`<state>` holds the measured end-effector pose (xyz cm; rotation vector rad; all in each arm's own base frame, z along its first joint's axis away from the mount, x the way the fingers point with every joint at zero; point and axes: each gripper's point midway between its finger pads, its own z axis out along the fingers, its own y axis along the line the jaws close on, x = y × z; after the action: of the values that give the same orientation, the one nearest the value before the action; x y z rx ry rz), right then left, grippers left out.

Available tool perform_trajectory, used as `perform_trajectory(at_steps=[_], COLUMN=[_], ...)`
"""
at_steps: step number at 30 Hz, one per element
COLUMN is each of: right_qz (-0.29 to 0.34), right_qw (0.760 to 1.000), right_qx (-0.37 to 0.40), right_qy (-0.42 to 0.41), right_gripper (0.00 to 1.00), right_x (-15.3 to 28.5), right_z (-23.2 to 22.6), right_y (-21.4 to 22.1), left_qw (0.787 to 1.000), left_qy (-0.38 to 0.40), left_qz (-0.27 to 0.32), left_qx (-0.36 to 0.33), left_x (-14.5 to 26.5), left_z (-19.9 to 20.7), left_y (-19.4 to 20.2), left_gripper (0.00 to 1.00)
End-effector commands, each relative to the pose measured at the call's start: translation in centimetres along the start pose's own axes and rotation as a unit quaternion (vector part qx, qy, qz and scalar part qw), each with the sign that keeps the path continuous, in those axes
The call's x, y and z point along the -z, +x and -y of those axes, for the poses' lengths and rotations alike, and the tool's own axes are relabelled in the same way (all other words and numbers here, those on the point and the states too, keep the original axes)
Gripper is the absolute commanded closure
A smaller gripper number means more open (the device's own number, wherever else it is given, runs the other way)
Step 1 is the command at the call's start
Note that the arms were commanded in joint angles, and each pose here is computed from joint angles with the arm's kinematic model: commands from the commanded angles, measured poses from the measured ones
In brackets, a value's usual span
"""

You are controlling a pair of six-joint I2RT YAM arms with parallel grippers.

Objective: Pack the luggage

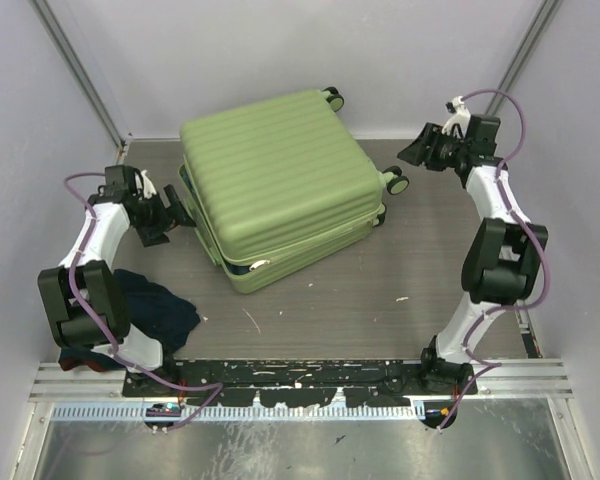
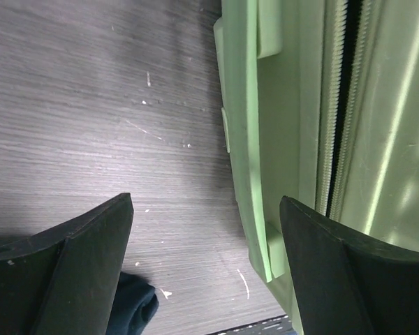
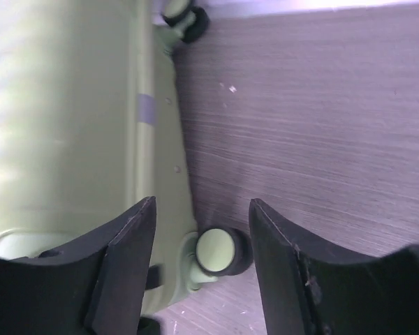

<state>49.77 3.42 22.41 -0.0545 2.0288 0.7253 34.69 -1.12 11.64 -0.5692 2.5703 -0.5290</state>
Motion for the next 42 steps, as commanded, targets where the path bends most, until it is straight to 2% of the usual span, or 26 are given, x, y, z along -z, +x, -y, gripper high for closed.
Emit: perform_trajectory(at_steps=[1, 8, 15, 23, 30, 36, 42], right_qz=[-0.034, -0.108, -0.196, -0.289, -0.347, -0.360, -0.252], right_qw=[0.998, 0.985, 0.968, 0.936, 0.908, 0.897, 0.936], right_qx=[-0.051, -0.131, -0.148, -0.193, -0.225, -0.244, -0.240], right_qy=[-0.006, -0.029, -0.057, -0.056, -0.067, -0.080, -0.059], right_gripper=[0.40, 0.41, 0.46, 0.62, 0.64, 0.64, 0.62], right_x=[-2.6, -7.2, -8.8, -4.8, 0.9, 4.1, 4.4], right_z=[1.7, 3.7, 0.9, -0.6, -3.3, -5.1, -2.5], right_y=[1.6, 7.7, 14.9, 23.5, 28.6, 29.4, 23.2], left_qw=[0.997, 0.996, 0.995, 0.995, 0.996, 0.996, 0.983], left_qy=[0.003, 0.012, 0.006, 0.009, 0.044, 0.066, 0.117], left_qz=[0.052, 0.055, 0.051, 0.056, 0.043, -0.007, -0.044], left_qx=[-0.063, -0.070, -0.087, -0.083, -0.071, -0.063, -0.133], left_x=[2.3, 3.2, 3.1, 2.7, 0.8, -2.3, -5.0], left_z=[1.1, 1.5, 1.0, 0.8, 1.4, 1.8, 6.5], left_y=[-3.2, -2.7, -2.2, -3.2, -3.5, -1.9, 0.8], left_gripper=[0.13, 0.13, 0.13, 0.14, 0.17, 0.23, 0.31])
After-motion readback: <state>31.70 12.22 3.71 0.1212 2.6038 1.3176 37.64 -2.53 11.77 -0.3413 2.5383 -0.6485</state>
